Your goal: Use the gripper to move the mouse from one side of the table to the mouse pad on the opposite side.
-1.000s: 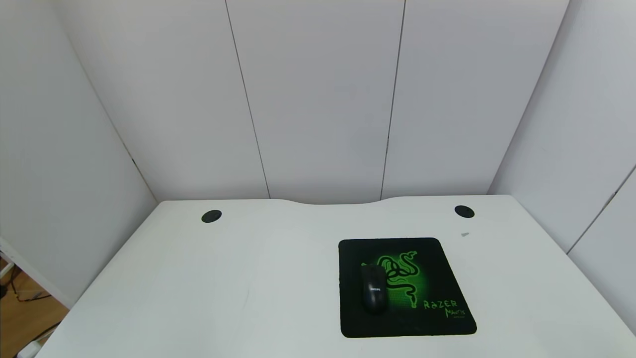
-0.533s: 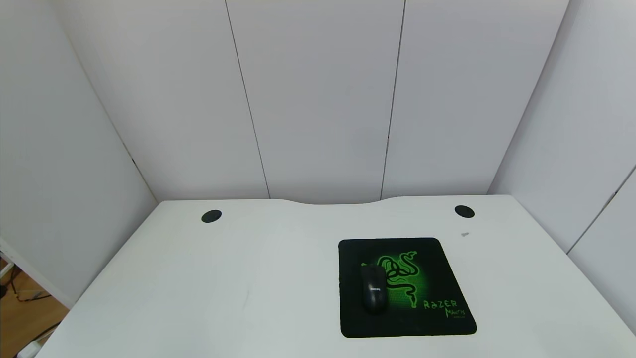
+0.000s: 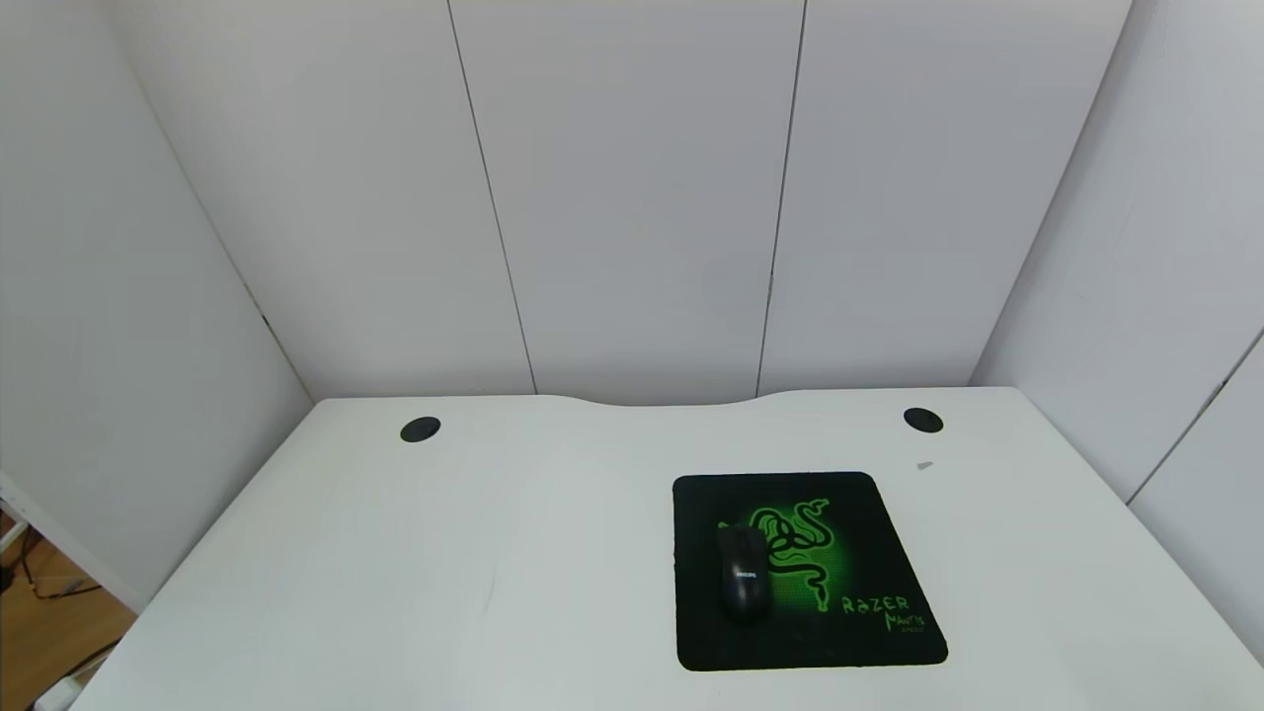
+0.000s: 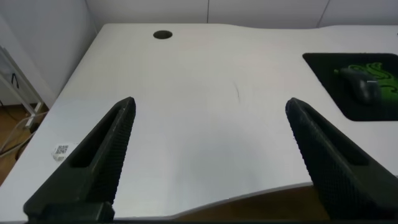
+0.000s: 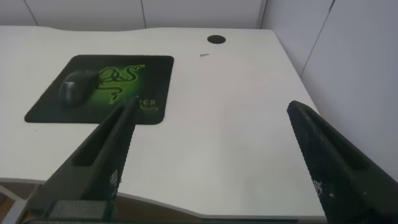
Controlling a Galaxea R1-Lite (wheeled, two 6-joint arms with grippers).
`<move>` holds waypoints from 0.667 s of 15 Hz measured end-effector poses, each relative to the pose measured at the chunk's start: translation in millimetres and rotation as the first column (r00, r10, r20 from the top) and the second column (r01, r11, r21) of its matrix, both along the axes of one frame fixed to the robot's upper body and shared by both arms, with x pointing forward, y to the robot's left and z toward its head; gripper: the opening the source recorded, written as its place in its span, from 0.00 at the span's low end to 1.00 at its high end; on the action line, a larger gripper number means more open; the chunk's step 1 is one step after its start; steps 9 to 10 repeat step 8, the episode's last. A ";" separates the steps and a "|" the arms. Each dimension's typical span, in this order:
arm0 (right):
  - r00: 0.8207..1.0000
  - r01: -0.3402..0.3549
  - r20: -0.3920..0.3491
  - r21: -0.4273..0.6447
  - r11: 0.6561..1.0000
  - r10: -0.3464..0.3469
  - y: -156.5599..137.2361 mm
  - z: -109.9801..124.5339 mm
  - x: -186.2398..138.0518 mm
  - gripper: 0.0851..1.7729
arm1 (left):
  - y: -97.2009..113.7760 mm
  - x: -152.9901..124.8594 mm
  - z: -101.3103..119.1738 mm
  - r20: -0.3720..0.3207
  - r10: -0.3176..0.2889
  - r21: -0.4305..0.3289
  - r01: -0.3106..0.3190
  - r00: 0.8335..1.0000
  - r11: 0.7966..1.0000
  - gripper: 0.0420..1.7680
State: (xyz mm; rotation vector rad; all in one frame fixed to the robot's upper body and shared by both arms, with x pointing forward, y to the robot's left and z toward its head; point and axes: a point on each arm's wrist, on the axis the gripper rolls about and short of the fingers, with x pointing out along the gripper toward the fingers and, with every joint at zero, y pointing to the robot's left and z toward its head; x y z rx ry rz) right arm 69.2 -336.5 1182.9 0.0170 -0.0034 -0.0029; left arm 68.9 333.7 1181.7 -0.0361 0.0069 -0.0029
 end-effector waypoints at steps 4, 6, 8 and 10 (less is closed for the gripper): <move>1.000 0.000 0.000 0.000 1.000 0.000 0.0 0.0 0.0 0.96 | 0.0 0.1 0.9 0.010 0.002 -0.024 -0.001 1.000 1.000 0.97; 1.000 0.000 0.000 0.000 1.000 0.000 0.0 0.0 0.0 0.96 | -0.1 0.1 0.7 0.008 -0.002 -0.010 0.003 1.000 1.000 0.97; 1.000 0.000 0.000 0.000 1.000 0.000 0.0 0.0 0.0 0.96 | 0.0 0.1 0.5 0.006 0.002 -0.010 -0.002 1.000 1.000 0.97; 1.000 0.000 0.000 0.000 1.000 0.000 0.0 0.0 0.0 0.96 | 0.0 0.1 0.5 0.006 0.002 -0.010 -0.002 1.000 1.000 0.97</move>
